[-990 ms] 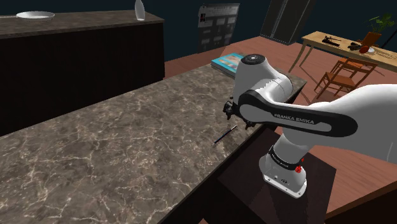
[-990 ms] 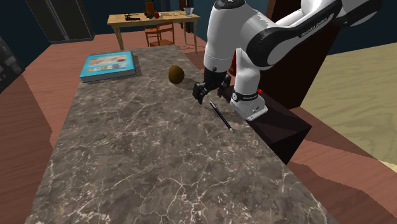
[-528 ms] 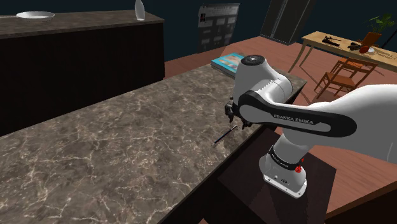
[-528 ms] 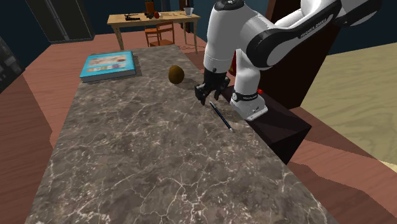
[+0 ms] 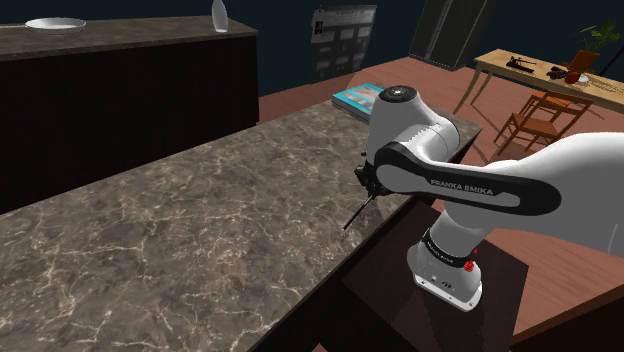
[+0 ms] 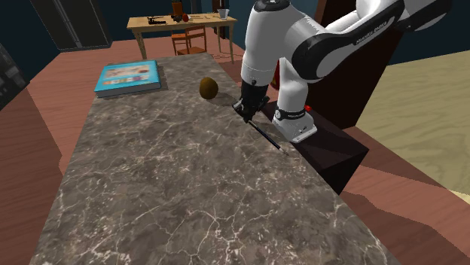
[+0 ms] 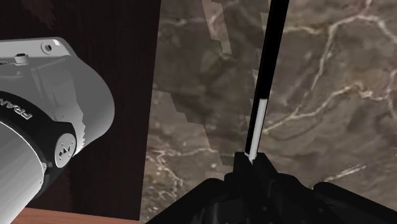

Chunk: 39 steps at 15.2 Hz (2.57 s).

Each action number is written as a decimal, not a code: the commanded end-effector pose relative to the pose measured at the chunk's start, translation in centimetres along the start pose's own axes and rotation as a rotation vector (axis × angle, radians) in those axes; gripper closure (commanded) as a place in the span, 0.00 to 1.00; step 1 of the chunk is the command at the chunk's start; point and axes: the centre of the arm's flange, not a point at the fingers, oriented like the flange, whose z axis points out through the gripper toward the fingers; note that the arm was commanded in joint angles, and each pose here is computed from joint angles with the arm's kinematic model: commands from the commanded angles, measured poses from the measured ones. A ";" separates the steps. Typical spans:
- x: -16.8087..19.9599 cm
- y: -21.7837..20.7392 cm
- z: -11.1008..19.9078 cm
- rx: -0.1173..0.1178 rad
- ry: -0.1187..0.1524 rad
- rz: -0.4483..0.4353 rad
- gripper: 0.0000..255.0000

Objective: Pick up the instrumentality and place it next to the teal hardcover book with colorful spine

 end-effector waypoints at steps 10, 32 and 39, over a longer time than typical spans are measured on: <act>1.1 0.2 -4.5 -0.005 0.001 0.001 1.00; 12.4 -9.9 -7.6 -0.005 0.001 0.001 1.00; 18.8 -16.5 -6.4 -0.005 0.001 0.001 1.00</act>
